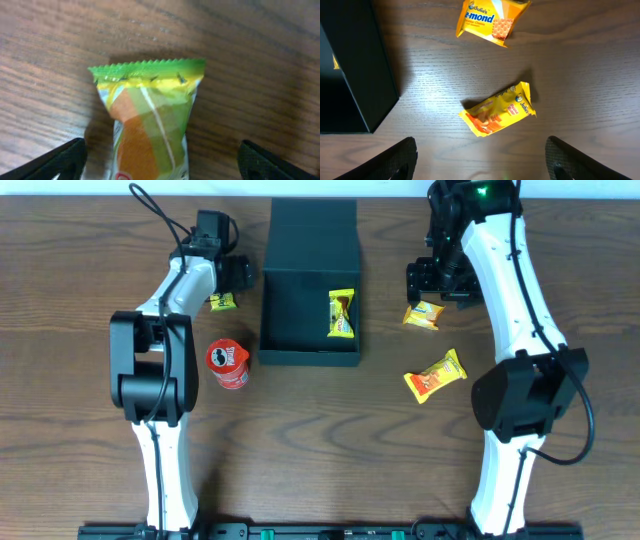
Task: Pack container
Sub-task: 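Grasp the green Apollo Pandan packet with the left gripper, then place the Pandan packet into the box and release with left gripper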
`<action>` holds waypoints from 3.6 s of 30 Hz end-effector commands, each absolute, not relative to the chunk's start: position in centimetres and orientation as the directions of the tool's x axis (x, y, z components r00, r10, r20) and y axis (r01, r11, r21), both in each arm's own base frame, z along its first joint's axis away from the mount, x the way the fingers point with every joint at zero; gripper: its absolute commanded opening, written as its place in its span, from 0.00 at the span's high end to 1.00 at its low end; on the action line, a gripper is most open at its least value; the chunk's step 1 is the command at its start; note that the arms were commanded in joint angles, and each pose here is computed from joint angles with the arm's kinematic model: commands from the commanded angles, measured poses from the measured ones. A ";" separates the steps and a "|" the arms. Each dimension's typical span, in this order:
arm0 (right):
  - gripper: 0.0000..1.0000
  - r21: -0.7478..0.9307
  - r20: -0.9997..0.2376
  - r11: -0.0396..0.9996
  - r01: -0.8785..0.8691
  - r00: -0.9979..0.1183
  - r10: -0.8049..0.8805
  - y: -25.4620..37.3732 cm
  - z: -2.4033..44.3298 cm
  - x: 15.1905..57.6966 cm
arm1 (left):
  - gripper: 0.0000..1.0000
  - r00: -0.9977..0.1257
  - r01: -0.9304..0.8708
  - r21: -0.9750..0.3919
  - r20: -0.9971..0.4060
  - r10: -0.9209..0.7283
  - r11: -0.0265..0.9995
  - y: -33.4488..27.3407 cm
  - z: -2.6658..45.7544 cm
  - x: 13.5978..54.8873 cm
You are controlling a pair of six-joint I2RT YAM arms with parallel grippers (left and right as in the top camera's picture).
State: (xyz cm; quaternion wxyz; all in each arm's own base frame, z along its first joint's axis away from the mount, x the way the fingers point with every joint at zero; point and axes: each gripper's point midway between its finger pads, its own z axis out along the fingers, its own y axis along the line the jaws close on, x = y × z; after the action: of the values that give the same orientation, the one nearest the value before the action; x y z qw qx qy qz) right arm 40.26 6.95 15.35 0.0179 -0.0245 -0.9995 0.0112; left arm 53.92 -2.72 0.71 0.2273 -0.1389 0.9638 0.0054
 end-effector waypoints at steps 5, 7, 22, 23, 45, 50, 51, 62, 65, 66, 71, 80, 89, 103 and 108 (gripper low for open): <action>0.18 -0.019 0.044 1.000 0.019 -0.999 0.020 7.2 15.2 40.1 | 0.13 -0.850 -0.290 -0.055 -0.444 -0.284 0.955 -2.4 0.5 54.0; 0.18 -0.019 0.044 1.000 0.024 -0.999 0.025 7.0 15.2 40.2 | 0.13 -0.846 -0.293 -0.059 -0.449 -0.287 0.954 -2.2 0.5 54.2; 0.20 -0.014 0.057 0.992 0.128 -0.990 0.129 2.5 15.3 40.4 | 0.24 -0.861 -0.308 -0.042 -0.413 -0.297 0.950 -1.5 -0.9 53.5; 0.20 -0.010 0.059 0.991 0.134 -0.989 0.134 2.4 15.3 40.4 | 0.24 -0.861 -0.308 -0.042 -0.412 -0.297 0.950 -1.5 -0.9 53.5; 0.20 -0.001 0.054 0.980 0.199 -0.979 0.199 -0.4 15.3 40.6 | 0.74 -0.870 -0.319 -0.007 -0.395 -0.296 0.948 -0.9 -1.2 52.8; 0.20 -0.001 0.051 0.976 0.217 -0.975 0.217 -1.2 15.3 40.6 | 0.75 -0.882 -0.319 0.005 -0.367 -0.295 0.948 -0.9 -1.4 52.1; 0.20 -0.001 0.050 0.975 0.220 -0.974 0.220 -1.3 15.3 40.7 | 0.76 -0.886 -0.318 0.009 -0.357 -0.294 0.948 -0.9 -1.4 51.8; 0.19 0.003 0.031 0.956 0.293 -0.956 0.292 -4.4 15.2 40.9 | 0.85 -0.906 -0.308 0.029 -0.314 -0.284 0.951 -1.2 2.1 51.8; 0.19 0.004 0.024 0.948 0.319 -0.947 0.319 -5.6 15.2 41.0 | 0.85 -0.913 -0.283 0.031 -0.316 -0.259 0.959 -2.1 3.9 52.1; 0.19 0.004 0.023 0.945 0.326 -0.945 0.326 -5.9 15.2 40.9 | 0.85 -0.916 -0.271 0.033 -0.317 -0.247 0.962 -2.5 4.5 52.2; 0.18 0.007 0.010 0.934 0.357 -0.934 0.357 -7.3 15.2 41.0 | 0.85 -0.930 -0.193 0.036 -0.325 -0.171 0.980 -5.6 7.9 52.3; 0.17 0.009 -0.006 0.922 0.387 -0.922 0.387 -8.7 15.2 41.2 | 0.84 -0.940 -0.012 0.048 -0.340 0.005 0.999 -13.7 11.6 50.9; 0.17 0.010 -0.006 0.923 0.385 -0.923 0.385 -8.8 15.2 41.2 | 0.84 -0.962 0.106 0.042 -0.248 0.113 0.993 -20.1 11.0 46.3; 0.17 0.018 0.009 0.921 0.389 -0.921 0.389 -8.9 15.2 40.8 | 0.85 -0.967 0.125 -0.003 -0.226 0.121 0.992 -22.9 5.3 45.1; 0.17 0.033 0.009 0.925 0.380 -0.925 0.380 -8.7 15.2 40.9 | 0.84 -0.966 0.106 -0.012 -0.239 0.100 0.994 -23.0 3.7 45.3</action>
State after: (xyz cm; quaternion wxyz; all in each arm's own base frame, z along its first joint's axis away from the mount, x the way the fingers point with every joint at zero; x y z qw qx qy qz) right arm 40.95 -8.54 15.33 0.0000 -0.1984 -0.9801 -0.0094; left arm 45.59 -23.22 5.43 0.1343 0.0644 0.9887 -0.0157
